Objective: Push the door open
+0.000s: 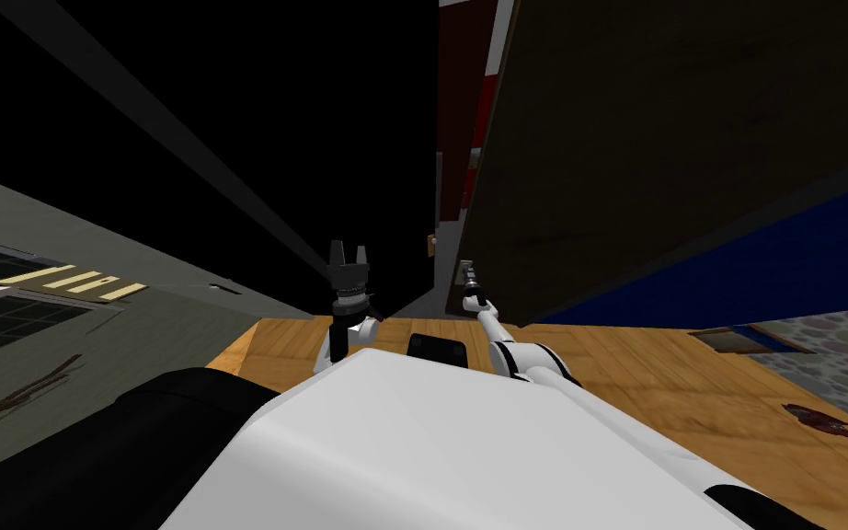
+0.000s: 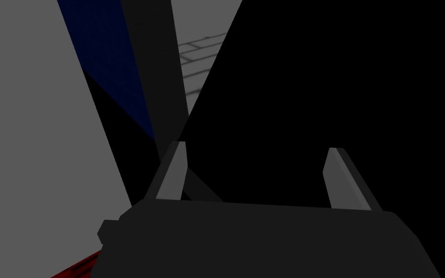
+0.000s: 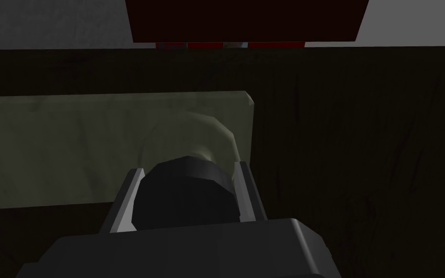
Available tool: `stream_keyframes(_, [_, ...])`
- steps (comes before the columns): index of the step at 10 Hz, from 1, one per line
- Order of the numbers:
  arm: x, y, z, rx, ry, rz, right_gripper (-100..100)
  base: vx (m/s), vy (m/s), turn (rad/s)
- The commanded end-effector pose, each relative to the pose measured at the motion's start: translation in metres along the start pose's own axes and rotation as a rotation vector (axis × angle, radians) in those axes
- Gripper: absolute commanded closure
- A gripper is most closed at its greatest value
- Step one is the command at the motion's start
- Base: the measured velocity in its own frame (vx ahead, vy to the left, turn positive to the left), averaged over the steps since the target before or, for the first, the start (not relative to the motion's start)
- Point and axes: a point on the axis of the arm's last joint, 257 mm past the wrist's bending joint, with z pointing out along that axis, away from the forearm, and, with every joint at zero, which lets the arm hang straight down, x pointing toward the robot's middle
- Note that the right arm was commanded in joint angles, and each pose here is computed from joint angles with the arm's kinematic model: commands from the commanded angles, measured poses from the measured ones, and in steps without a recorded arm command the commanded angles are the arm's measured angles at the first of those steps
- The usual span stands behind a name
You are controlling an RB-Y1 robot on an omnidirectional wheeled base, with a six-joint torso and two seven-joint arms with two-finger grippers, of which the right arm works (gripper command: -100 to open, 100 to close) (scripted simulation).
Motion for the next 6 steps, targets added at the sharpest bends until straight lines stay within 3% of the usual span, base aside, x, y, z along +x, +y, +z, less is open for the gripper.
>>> stream_keyframes(1, [-0.024,0.017,0.0101,-0.035,-0.033,-0.013,100,0.071,-0.002,0.059])
stream_keyframes(2, [-0.024,0.017,0.0099,-0.034,-0.033,-0.013,100,0.038,0.007,0.010])
stream_keyframes(3, [-0.036,0.019,0.0106,-0.041,-0.061,-0.016,100,0.047,0.011,0.065])
stream_keyframes(6, [-0.036,0.019,0.0106,-0.041,-0.061,-0.016,100,0.019,-0.001,0.001])
